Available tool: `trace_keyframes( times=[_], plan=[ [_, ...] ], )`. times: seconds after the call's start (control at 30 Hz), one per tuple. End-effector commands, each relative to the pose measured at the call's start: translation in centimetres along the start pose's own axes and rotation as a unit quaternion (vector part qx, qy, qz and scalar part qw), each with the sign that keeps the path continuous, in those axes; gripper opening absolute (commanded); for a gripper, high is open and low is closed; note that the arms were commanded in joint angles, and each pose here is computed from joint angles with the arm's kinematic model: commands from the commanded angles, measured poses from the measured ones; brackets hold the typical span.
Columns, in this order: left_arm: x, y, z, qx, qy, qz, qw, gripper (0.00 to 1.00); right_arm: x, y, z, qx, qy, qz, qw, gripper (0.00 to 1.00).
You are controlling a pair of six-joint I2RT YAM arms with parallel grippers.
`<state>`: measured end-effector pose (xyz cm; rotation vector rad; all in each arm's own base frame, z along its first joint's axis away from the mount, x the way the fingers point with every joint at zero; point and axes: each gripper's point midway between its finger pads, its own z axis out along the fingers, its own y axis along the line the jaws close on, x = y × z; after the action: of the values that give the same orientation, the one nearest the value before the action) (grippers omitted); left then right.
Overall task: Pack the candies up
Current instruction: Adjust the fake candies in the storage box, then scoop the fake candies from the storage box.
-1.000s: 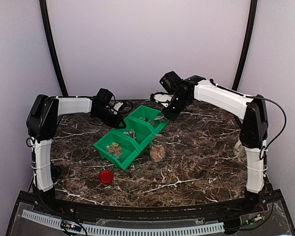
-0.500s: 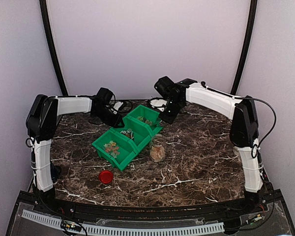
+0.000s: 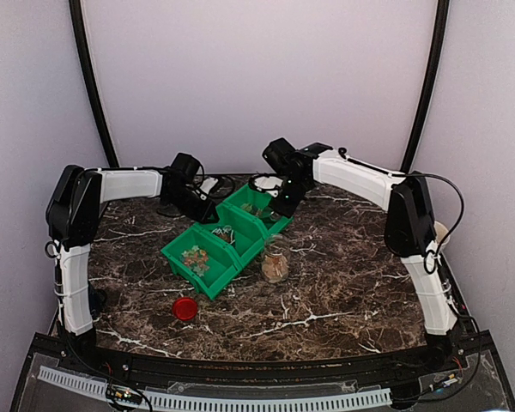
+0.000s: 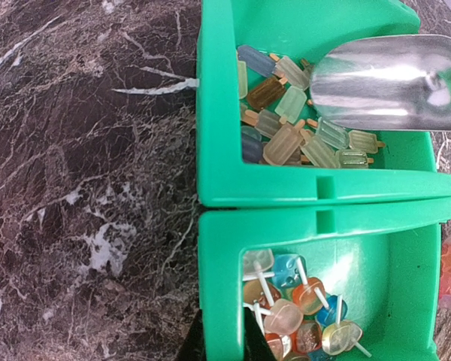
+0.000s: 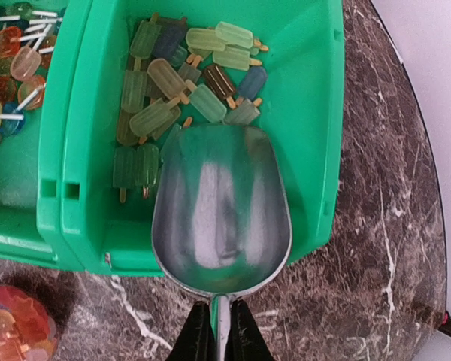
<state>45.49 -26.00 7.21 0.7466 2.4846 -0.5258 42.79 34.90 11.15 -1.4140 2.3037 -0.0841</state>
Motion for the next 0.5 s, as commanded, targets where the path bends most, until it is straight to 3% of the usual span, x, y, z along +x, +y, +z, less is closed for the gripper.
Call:
trace_keyframes(
  times=[0.0, 0.17, 0.47],
  plan=[
    [-8.2, -3.6, -6.9, 0.027, -0.146, 0.062, 0.987, 0.00, 3.2, 3.1, 5.1, -0.073, 0.056, -0.008, 0.996, 0.00],
    [-7.9, -3.7, -6.9, 0.028, -0.146, 0.063, 0.987, 0.00, 1.8, 3.9, 5.7, -0.094, -0.006, -0.017, 0.995, 0.00],
    [-8.1, -4.2, -7.4, 0.039, -0.151, 0.065, 0.986, 0.00, 2.2, 5.9, 9.1, -0.138, -0.056, -0.019, 0.989, 0.00]
  ],
)
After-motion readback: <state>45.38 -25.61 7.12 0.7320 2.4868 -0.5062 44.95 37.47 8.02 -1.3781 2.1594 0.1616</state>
